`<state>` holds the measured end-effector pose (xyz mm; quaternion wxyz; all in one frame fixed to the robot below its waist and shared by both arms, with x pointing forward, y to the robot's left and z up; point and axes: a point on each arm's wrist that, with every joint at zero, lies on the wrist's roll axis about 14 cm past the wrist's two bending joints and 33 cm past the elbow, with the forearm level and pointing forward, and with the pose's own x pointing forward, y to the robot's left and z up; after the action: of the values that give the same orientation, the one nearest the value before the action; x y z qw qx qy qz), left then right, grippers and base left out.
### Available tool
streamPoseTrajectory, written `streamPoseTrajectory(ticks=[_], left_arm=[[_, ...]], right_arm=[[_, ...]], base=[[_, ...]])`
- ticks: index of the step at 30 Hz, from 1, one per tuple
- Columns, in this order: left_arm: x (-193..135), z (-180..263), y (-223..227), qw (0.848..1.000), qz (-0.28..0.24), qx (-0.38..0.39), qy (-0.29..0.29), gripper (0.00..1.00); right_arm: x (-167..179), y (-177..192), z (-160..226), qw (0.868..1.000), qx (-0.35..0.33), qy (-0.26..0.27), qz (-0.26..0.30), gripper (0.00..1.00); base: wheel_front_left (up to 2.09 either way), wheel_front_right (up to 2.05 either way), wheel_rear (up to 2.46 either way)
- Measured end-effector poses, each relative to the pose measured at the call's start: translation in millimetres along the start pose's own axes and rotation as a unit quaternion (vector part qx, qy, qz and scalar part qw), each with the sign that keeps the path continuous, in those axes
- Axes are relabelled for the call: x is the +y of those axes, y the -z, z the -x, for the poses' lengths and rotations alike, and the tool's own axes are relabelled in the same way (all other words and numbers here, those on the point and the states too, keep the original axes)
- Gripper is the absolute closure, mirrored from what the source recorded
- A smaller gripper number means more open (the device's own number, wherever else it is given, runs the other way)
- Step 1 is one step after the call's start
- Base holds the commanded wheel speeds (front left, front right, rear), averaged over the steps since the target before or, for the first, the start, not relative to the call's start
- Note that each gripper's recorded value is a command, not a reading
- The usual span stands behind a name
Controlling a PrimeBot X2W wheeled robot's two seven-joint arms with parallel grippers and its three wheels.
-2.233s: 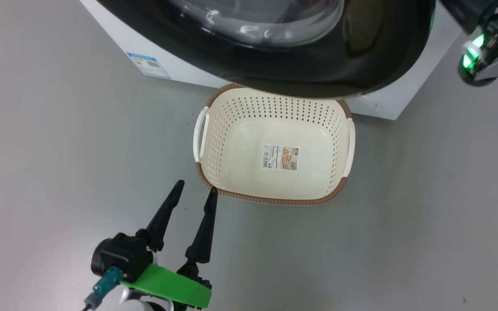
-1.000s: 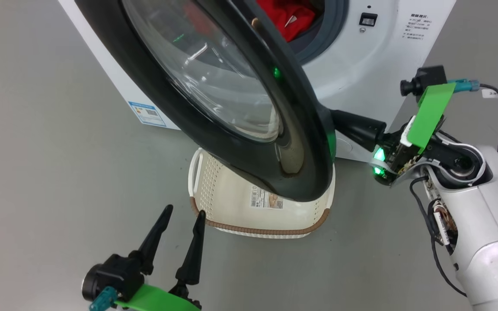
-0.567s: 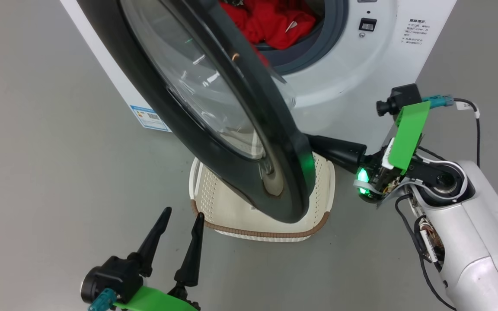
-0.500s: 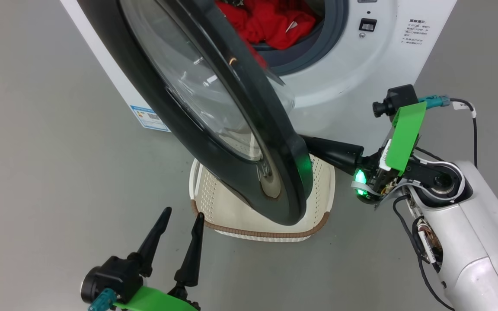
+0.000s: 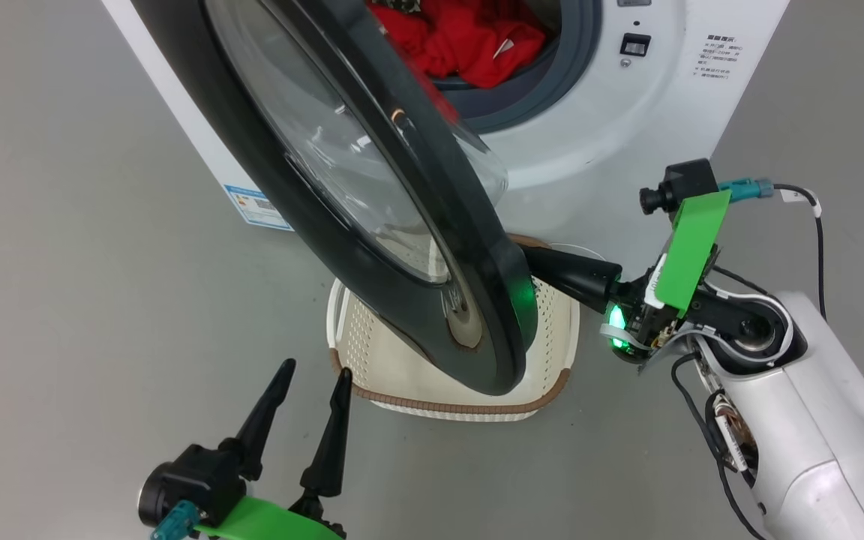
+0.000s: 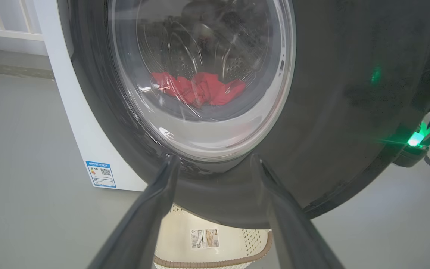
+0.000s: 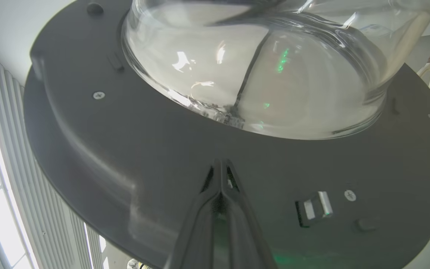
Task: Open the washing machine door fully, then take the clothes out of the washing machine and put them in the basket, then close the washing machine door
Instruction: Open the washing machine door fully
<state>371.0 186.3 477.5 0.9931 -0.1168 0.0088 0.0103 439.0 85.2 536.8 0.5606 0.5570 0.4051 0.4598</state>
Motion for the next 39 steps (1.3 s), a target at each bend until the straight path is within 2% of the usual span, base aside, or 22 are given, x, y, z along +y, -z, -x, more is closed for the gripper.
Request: streamPoseTrajectory(ticks=[2, 3, 4, 22, 39], left_arm=[[0, 0, 0, 1.000, 0.000, 0.000, 0.000, 0.00], [0, 0, 0, 1.000, 0.000, 0.000, 0.001, 0.00], [-1, 0, 0, 1.000, 0.000, -0.001, 0.001, 0.00], [-9, -1, 2, 1.000, 0.003, 0.001, 0.016, 0.00], [-20, 3, 10, 0.999, 0.000, 0.012, 0.040, 0.00]], right_arm=[[-3, -1, 3, 1.000, -0.010, 0.004, -0.002, 0.51], [-6, -2, 5, 1.000, -0.017, 0.006, -0.004, 0.18], [-8, -4, 7, 1.000, -0.026, 0.007, -0.007, 0.00], [-40, -17, 58, 0.988, -0.142, 0.050, -0.036, 0.00], [-90, -2, 127, 0.956, -0.254, 0.124, -0.076, 0.00]], base=[[0.00, 0.00, 0.00], [0.00, 0.00, 0.00], [0.00, 0.00, 0.00], [0.00, 0.00, 0.00], [0.00, 0.00, 0.00]])
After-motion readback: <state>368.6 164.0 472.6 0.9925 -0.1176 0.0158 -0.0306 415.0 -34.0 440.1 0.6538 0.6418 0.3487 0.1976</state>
